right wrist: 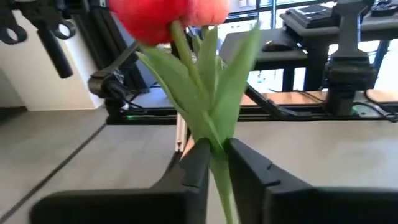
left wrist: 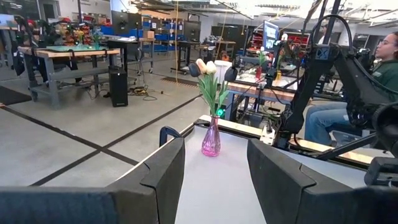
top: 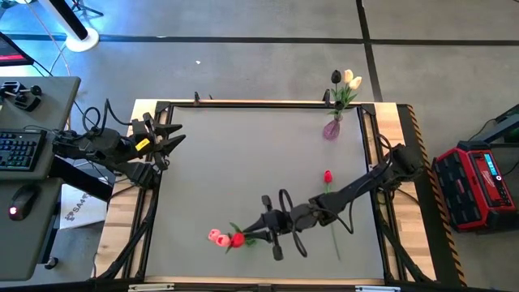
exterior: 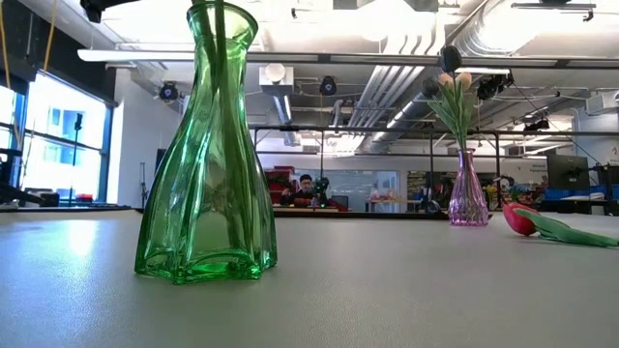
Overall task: Sort flowers into vase by color
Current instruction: Put the left red flower into the green vase, then put the red flower into the green vase
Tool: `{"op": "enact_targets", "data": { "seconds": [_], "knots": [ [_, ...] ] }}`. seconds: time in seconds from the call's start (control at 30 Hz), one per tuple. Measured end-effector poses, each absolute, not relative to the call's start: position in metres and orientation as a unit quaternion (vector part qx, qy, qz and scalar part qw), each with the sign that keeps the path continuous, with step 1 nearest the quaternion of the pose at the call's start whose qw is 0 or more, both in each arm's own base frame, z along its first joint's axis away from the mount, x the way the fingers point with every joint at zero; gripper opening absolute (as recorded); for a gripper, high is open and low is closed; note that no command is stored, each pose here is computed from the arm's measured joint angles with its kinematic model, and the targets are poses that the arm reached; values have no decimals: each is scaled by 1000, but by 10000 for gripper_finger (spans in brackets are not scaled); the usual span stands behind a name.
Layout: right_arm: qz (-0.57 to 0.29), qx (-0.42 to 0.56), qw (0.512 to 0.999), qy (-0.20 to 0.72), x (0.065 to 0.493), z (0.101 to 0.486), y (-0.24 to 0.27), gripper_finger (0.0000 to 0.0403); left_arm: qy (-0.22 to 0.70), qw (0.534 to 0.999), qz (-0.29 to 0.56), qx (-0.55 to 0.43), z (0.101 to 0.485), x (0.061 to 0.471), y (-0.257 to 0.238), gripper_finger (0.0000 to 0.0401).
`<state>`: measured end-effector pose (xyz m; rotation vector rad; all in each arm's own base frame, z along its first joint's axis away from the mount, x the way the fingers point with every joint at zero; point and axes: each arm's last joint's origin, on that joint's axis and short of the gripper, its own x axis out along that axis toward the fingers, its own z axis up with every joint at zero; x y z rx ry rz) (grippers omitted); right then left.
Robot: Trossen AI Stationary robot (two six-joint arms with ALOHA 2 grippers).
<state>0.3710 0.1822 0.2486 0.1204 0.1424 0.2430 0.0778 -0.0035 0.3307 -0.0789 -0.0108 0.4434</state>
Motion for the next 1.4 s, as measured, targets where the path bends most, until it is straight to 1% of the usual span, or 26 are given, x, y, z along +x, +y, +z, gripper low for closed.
{"op": "enact_targets", "data": {
  "seconds": [0.27, 0.43, 0.63, 0.87, 1.03, 1.1, 1.17, 1.3, 1.4],
  "knots": [
    [154, 100, 980, 77, 377, 249, 172, 142, -5, 975, 220, -39, 331, 78, -4, 163],
    [181, 112, 974, 75, 377, 254, 167, 188, -5, 975, 220, -39, 331, 78, -4, 163],
    [207, 106, 970, 66, 370, 272, 162, 210, -5, 975, 220, -39, 331, 78, -4, 163],
    [175, 84, 977, 87, 352, 297, 150, 213, -5, 975, 220, -39, 331, 78, -4, 163],
    [91, 112, 984, 103, 335, 317, 133, 213, -5, 975, 220, -39, 331, 78, -4, 163],
    [36, 135, 984, 113, 326, 324, 126, 213, -5, 975, 220, -39, 331, 78, -4, 163],
    [-38, 167, 977, 129, 316, 327, 118, 213, -5, 975, 220, -39, 331, 78, -4, 163],
    [-169, 224, 942, 183, 294, 320, 104, 213, -5, 975, 220, -39, 331, 78, -4, 163],
    [-236, 265, 903, 243, 279, 307, 96, 209, -5, 975, 220, -39, 331, 78, -4, 163]
  ]
}}
